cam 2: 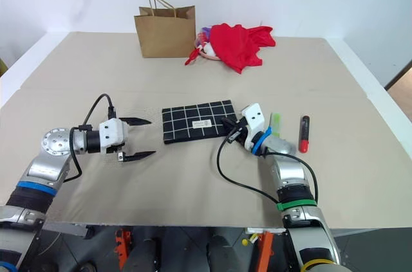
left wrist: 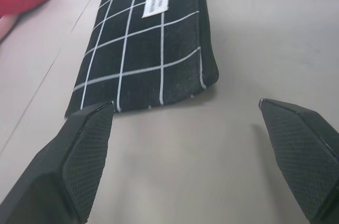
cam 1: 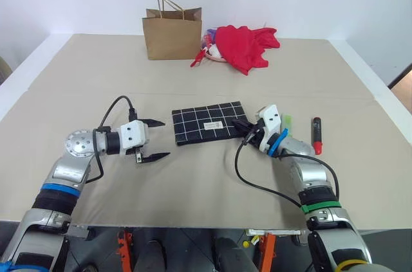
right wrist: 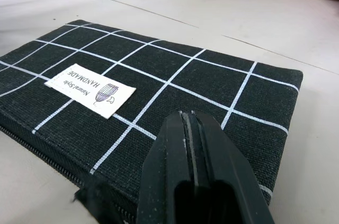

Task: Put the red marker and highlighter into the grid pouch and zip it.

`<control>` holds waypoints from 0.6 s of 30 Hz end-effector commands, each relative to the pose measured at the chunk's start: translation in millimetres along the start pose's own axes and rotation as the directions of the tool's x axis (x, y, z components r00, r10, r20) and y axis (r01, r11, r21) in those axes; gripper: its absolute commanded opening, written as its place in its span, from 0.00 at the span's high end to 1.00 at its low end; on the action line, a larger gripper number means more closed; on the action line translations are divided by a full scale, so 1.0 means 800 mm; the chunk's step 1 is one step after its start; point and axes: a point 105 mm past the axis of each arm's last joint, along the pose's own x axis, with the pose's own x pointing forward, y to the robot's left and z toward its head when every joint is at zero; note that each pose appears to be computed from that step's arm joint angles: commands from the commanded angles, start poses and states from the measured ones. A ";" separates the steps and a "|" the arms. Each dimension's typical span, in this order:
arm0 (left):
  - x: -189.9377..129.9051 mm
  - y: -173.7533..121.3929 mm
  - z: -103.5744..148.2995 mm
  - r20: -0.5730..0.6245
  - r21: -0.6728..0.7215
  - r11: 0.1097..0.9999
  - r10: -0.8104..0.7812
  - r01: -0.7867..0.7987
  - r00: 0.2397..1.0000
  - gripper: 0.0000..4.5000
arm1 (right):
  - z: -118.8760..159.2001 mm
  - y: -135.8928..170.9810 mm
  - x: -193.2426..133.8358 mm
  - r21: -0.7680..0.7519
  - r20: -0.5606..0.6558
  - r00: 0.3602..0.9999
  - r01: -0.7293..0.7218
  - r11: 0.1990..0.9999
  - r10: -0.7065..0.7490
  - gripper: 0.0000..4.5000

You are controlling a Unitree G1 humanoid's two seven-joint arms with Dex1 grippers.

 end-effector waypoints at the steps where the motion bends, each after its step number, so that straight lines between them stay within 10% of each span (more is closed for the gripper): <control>1: 0.012 0.008 0.012 0.040 0.070 0.998 -0.003 0.000 0.999 0.00 | 0.016 0.001 0.001 -0.037 0.039 0.999 -0.008 0.999 0.010 0.99; 18: 0.056 0.016 -0.008 0.052 -0.019 0.993 -0.117 0.119 0.992 0.00 | 0.020 0.005 -0.007 -0.061 0.047 0.999 -0.012 0.998 0.015 0.99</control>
